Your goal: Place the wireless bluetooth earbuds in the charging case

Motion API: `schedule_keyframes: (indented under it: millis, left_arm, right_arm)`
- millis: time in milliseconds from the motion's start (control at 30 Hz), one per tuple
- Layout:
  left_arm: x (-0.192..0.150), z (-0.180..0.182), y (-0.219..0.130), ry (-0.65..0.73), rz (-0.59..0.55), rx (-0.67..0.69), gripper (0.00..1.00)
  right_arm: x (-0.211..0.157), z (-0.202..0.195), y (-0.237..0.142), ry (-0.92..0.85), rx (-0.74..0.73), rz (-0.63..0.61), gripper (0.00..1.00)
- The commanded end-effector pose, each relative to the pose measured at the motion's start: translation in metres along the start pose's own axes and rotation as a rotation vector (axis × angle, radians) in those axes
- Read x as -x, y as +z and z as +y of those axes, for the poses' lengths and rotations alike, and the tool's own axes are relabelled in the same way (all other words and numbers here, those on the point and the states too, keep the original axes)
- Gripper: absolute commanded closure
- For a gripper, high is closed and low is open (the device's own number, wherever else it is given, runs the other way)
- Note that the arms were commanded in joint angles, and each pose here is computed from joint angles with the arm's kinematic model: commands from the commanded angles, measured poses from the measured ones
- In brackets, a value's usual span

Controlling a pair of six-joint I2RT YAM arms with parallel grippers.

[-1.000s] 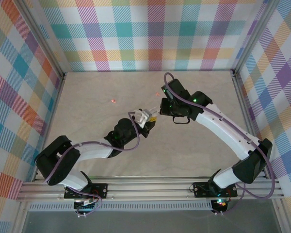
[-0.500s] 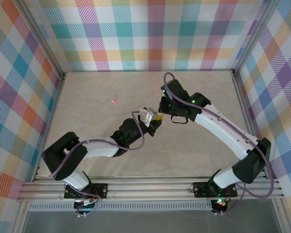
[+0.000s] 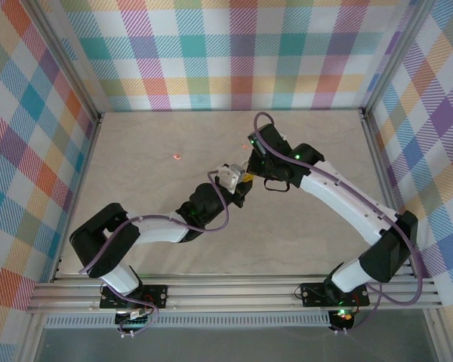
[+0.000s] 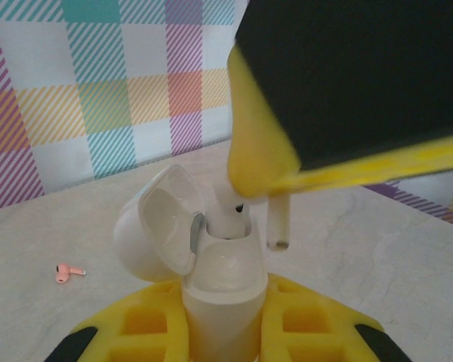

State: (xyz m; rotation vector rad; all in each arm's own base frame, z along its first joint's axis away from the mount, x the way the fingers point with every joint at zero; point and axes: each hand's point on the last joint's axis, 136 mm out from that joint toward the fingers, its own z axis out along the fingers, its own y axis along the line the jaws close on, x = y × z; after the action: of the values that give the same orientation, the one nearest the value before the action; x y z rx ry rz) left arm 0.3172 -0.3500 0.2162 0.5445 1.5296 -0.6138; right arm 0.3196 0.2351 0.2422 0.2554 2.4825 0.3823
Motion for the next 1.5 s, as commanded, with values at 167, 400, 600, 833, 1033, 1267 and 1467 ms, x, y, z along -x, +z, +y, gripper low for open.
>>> schedule_keyframes:
  millis: [167,400,600,833,1033,1267,1467]
  left_arm:
    - [0.023,-0.010,0.003,-0.013,-0.081,-0.006,1.00]
    - [0.020,-0.014,0.002,-0.012,-0.074,-0.011,1.00]
    - [0.019,-0.019,0.004,-0.017,-0.077,-0.026,1.00]
    - [0.020,-0.022,0.003,-0.021,-0.080,-0.041,1.00]
    - [0.020,-0.024,0.002,-0.026,-0.082,-0.053,1.00]
    - [0.020,-0.026,0.003,-0.026,-0.084,-0.063,1.00]
    - [0.020,-0.024,0.003,-0.025,-0.083,-0.053,1.00]
  right_arm:
    - [0.003,0.009,0.006,0.033,-0.002,-0.002,0.90]
    - [0.003,0.014,0.005,0.047,0.018,0.011,0.90]
    - [0.001,0.016,0.004,0.061,0.032,0.019,0.90]
    - [0.007,0.015,-0.002,0.067,0.036,0.008,0.89]
    - [0.003,0.020,0.002,0.076,0.057,0.036,0.88]
    - [-0.002,0.025,0.004,0.069,0.078,0.064,0.88]
    - [-0.009,0.016,0.005,0.061,0.049,0.080,0.88]
